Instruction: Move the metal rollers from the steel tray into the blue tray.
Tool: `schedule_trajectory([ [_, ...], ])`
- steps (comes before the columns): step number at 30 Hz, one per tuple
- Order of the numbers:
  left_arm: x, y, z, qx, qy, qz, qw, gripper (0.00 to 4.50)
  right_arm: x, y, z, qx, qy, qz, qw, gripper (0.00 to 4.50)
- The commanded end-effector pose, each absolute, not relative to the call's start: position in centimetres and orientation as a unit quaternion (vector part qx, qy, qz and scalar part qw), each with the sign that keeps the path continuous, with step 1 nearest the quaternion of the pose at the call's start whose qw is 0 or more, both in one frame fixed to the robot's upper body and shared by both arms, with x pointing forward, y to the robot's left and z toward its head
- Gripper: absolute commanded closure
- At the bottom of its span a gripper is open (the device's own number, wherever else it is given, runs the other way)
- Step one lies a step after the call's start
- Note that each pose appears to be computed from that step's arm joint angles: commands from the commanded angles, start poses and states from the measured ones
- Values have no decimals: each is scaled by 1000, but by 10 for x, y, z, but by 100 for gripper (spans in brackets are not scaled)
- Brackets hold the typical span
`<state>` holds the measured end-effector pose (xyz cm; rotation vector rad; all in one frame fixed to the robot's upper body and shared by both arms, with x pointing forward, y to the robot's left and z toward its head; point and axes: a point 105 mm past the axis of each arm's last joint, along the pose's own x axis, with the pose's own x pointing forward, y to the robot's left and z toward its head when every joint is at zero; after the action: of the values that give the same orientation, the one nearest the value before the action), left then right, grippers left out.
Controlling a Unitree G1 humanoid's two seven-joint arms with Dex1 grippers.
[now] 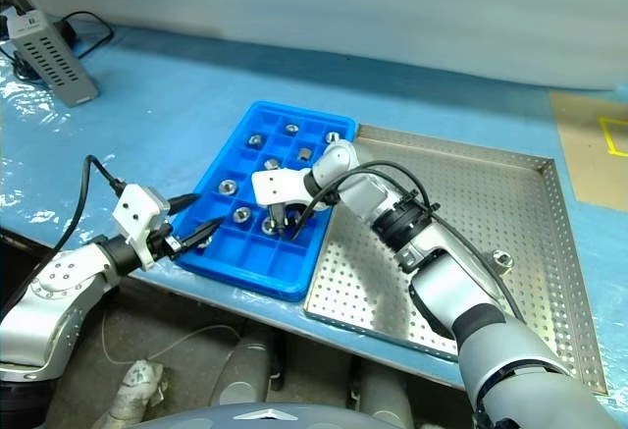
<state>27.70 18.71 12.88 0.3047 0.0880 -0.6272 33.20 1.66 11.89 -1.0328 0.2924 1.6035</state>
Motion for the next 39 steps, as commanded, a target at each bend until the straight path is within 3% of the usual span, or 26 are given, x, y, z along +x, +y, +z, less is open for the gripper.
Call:
schedule_trajectory([
  [1,277,185,137,162,32,-309,937,120,327,18,117,-437,123,688,566,267],
  [9,278,182,140,166,31,-311,935,120,329,20,106,-434,136,679,577,267],
  [14,279,183,142,166,30,-308,936,120,332,18,100,-445,137,672,576,431],
  [15,280,184,142,167,31,-306,937,120,333,16,99,-449,138,670,574,447],
  [39,285,179,139,167,30,-314,934,120,320,23,137,-398,99,702,582,447],
])
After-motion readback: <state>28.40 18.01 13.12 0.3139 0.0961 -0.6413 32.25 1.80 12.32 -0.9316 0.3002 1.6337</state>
